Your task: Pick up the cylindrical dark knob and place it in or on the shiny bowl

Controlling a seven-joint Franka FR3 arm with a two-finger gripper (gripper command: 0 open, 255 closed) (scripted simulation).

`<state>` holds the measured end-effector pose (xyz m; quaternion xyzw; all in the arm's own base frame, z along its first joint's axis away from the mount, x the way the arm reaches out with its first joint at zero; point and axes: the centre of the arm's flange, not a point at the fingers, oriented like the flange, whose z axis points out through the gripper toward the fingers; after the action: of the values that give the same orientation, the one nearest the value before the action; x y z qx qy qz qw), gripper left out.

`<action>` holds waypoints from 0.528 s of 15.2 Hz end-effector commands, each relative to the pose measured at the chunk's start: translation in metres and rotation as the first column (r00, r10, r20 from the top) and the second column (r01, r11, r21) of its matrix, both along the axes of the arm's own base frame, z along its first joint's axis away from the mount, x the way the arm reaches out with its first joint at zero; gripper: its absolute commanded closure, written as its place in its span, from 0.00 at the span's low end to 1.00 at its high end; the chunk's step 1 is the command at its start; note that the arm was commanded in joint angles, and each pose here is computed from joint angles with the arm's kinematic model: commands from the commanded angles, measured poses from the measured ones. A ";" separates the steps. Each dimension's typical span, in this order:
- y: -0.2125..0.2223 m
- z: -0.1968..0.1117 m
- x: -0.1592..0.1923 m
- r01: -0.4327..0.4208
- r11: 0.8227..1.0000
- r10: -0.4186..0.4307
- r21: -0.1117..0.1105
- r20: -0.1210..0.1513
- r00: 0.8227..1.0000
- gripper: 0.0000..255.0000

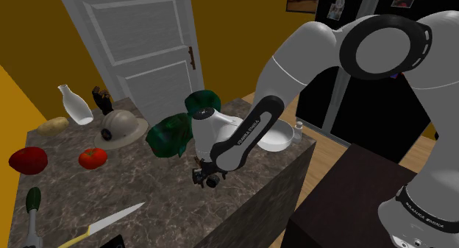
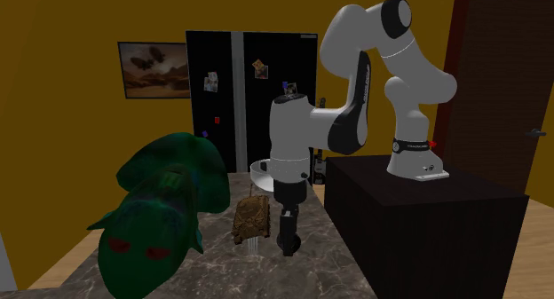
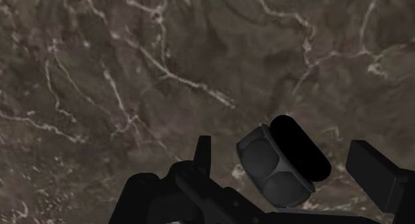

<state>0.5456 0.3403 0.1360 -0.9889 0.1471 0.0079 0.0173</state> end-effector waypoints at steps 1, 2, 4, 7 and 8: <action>0.000 0.000 0.000 0.000 1.000 0.000 0.000 0.000 1.000 0.00; 0.000 0.000 0.000 0.000 1.000 0.000 0.000 0.000 1.000 0.00; 0.000 0.000 0.000 0.000 1.000 0.000 0.000 0.000 1.000 1.00; 0.000 0.000 0.000 0.000 1.000 0.000 0.000 0.000 1.000 1.00; 0.000 0.000 0.000 0.000 1.000 0.000 0.000 0.000 1.000 1.00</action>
<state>0.5455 0.3402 0.1360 -0.9889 0.1471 0.0079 0.0172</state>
